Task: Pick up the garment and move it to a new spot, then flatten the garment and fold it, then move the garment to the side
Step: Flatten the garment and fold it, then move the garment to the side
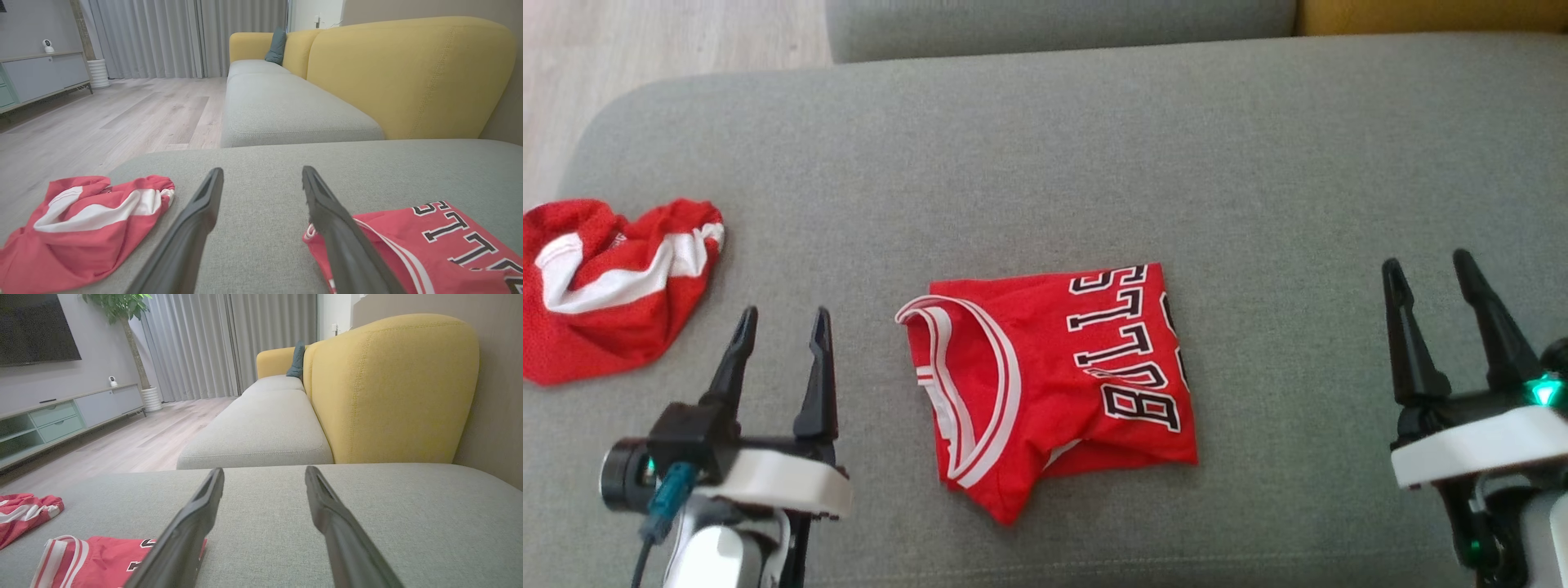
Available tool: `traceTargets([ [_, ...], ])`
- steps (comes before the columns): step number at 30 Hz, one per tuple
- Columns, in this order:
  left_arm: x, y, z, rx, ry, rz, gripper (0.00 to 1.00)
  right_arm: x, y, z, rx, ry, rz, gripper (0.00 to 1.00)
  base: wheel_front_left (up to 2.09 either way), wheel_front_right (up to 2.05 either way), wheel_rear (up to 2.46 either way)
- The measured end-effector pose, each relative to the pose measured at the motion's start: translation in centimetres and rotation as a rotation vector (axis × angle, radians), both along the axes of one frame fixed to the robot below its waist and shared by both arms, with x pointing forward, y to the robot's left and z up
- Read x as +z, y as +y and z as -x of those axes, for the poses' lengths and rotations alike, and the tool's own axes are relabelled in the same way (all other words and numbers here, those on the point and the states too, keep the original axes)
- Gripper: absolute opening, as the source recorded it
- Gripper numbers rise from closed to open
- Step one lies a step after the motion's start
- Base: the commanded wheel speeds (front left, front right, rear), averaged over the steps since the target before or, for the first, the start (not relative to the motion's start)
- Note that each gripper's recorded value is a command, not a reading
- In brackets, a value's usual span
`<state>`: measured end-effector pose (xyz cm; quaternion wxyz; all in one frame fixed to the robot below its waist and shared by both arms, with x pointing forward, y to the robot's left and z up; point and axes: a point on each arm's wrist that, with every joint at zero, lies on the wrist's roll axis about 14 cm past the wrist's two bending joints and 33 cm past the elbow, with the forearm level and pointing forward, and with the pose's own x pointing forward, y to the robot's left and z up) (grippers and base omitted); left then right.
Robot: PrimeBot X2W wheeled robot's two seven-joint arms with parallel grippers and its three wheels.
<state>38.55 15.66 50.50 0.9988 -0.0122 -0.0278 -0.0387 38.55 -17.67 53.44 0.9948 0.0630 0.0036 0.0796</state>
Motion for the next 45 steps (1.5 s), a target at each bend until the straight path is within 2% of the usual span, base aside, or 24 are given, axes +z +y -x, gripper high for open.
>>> traceTargets([
  [14, 0.1, 0.2, 1.9, 0.002, 0.011, -0.015, 1.0, -0.4, -0.3, 2.2, -0.012, 0.016, 0.017, 1.0, 0.0, 0.0, 0.0],
  [39, -0.8, 0.4, 2.1, 0.015, 0.042, -0.007, 1.0, -1.1, -0.2, 1.7, -0.009, 0.039, 0.014, 1.0, 0.0, 0.0, 0.0],
  [45, -1.1, 0.8, 1.8, 0.028, 0.047, -0.008, 1.0, -2.3, 0.3, 1.2, 0.011, 0.088, 0.021, 1.0, 0.0, 0.0, 0.0],
])
